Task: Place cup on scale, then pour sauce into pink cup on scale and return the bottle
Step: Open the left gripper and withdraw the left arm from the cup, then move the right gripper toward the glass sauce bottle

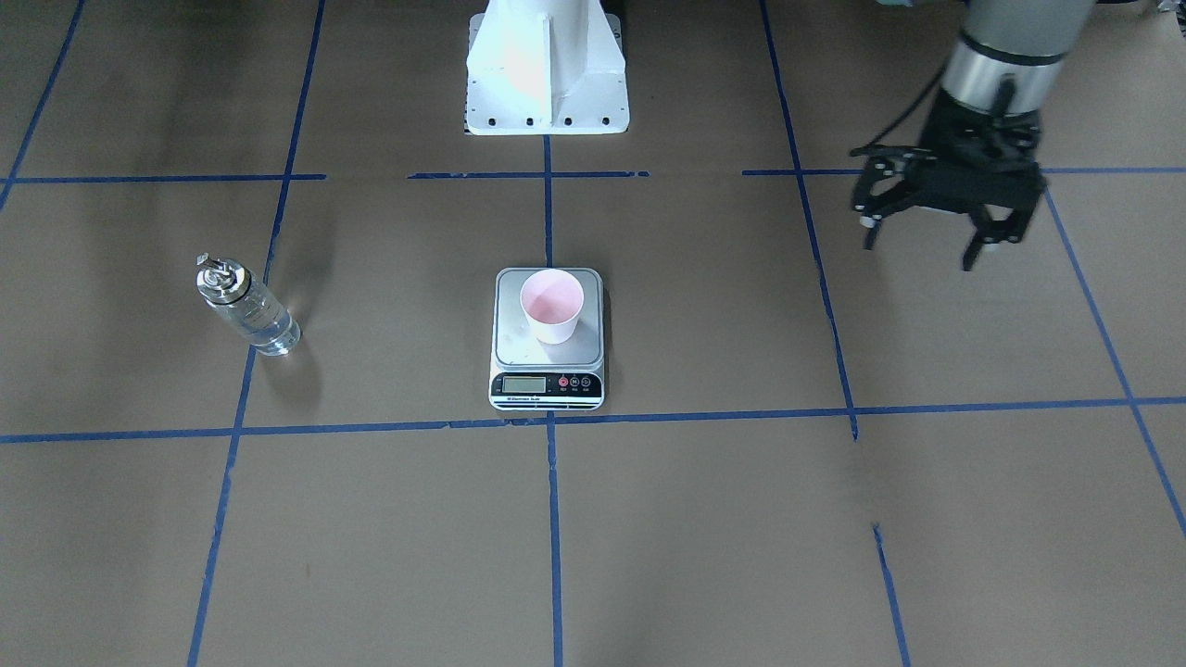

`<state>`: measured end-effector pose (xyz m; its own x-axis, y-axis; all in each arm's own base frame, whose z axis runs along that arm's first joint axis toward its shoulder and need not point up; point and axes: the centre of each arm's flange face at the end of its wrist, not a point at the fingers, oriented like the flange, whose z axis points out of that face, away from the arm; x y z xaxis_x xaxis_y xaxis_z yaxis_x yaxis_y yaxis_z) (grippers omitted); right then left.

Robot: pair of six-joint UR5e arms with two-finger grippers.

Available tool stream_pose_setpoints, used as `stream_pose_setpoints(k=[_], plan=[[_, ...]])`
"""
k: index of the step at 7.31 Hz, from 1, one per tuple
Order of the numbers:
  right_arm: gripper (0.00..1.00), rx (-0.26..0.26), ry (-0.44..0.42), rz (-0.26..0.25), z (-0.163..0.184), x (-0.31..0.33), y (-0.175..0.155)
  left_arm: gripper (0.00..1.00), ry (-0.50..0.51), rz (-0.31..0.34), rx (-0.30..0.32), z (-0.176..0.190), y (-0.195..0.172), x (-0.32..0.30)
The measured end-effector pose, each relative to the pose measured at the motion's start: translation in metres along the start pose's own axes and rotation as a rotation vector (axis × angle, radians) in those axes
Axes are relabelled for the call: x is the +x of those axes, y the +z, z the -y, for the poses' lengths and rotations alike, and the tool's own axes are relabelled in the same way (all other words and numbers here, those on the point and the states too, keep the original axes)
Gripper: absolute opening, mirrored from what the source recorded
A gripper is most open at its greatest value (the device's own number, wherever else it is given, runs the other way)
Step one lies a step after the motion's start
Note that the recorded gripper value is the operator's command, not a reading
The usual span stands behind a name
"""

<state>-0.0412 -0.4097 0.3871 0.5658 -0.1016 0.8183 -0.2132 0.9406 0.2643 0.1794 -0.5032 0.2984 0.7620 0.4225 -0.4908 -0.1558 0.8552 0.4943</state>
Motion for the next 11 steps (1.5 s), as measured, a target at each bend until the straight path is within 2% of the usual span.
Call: stream_pose_setpoints(k=[1, 2, 3, 4, 5, 6, 7, 9, 11], plan=[[1.00, 0.018, -0.006, 0.001, -0.003, -0.035, 0.004, 1.00, 0.055, 0.045, -0.025, -0.014, -0.005, -0.076], [1.00, 0.036, -0.017, 0.005, -0.005, -0.060, 0.007, 1.00, 0.053, 0.063, -0.074, -0.033, -0.001, -0.163], [1.00, 0.051, -0.022, 0.005, -0.008, -0.078, 0.011, 1.00, -0.008, 0.037, -0.118, -0.060, 0.014, -0.245], [1.00, 0.068, -0.017, 0.001, -0.015, -0.098, 0.017, 1.00, -0.102, -0.018, -0.149, -0.099, 0.034, -0.317], [1.00, 0.091, -0.013, -0.011, -0.023, -0.116, 0.027, 1.00, -0.179, -0.056, -0.164, -0.141, 0.048, -0.360], [1.00, 0.132, -0.016, -0.026, -0.035, -0.127, 0.039, 1.00, -0.220, -0.068, -0.154, -0.173, 0.047, -0.378], [1.00, 0.182, -0.027, -0.037, -0.053, -0.124, 0.049, 1.00, -0.232, -0.067, -0.141, -0.187, 0.042, -0.382], [1.00, 0.266, -0.041, -0.068, -0.083, -0.121, 0.066, 1.00, -0.238, -0.067, -0.137, -0.195, 0.041, -0.383], [1.00, 0.357, -0.055, -0.118, -0.117, -0.143, 0.101, 1.00, -0.240, -0.068, -0.137, -0.198, 0.041, -0.383]])
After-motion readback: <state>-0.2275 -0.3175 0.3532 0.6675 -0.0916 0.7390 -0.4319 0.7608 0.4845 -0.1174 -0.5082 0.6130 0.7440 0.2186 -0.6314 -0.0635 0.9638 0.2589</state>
